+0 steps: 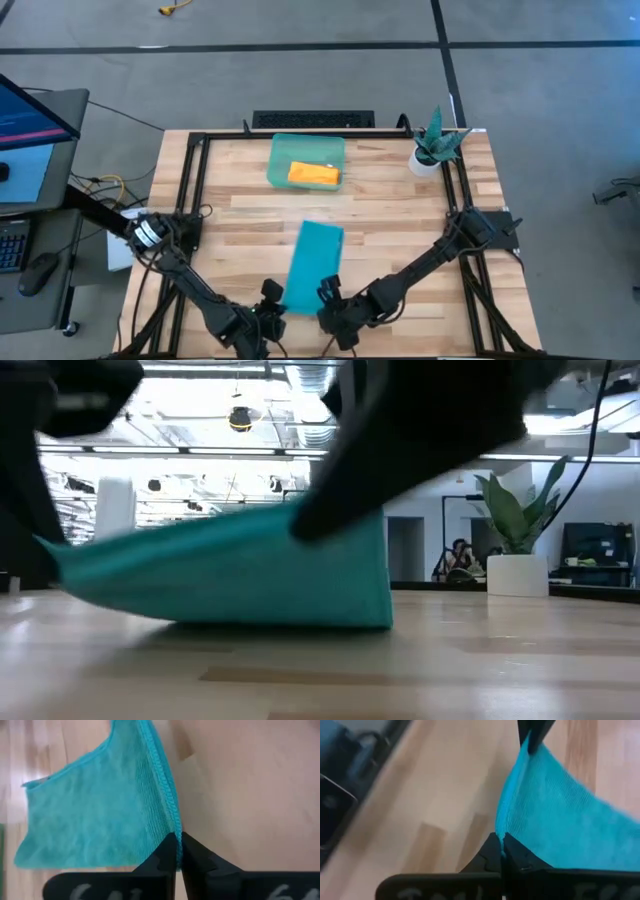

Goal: Roll microfiber towels into tight, uniform cylinder then place into a basket
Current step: Roll the blue microfiber towel

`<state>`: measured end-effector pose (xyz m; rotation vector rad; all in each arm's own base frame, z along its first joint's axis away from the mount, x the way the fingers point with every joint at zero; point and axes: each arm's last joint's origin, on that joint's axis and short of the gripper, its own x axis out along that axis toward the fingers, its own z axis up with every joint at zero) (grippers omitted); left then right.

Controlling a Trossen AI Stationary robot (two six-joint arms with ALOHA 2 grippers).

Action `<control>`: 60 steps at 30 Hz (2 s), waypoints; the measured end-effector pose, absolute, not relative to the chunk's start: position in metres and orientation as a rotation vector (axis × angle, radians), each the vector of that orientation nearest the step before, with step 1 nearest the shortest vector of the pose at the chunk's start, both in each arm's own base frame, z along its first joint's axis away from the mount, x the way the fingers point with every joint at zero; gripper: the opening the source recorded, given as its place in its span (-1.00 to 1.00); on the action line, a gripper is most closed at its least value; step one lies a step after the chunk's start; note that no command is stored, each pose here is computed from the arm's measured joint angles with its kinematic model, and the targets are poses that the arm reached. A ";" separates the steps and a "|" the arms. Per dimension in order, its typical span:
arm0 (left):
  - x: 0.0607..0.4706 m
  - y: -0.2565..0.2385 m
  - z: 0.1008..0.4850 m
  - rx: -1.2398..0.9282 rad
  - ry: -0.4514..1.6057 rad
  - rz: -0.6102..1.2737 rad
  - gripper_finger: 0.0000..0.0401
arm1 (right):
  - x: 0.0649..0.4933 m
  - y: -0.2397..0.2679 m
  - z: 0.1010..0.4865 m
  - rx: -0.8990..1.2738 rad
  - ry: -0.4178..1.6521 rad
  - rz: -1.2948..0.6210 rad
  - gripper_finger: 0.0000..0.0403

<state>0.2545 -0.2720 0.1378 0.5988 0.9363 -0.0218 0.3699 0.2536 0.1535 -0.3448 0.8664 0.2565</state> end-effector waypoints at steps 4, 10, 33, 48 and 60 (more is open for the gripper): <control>0.246 -0.289 0.157 0.617 0.915 -0.020 -0.98 | 0.369 0.269 0.169 -0.368 0.808 0.259 -0.92; 0.230 -0.311 0.190 0.648 0.811 0.062 -0.97 | 0.368 0.282 0.185 -0.360 0.772 0.280 -0.96; 0.251 -0.253 0.182 0.464 0.913 0.457 -0.97 | 0.381 0.236 0.180 -0.327 0.829 -0.205 -0.92; 0.260 -0.218 0.147 0.414 0.973 0.538 -0.97 | 0.386 0.201 0.149 -0.212 0.856 -0.310 -0.97; 0.269 -0.214 0.144 0.337 1.020 0.509 -0.95 | 0.388 0.195 0.147 -0.125 0.890 -0.316 -0.90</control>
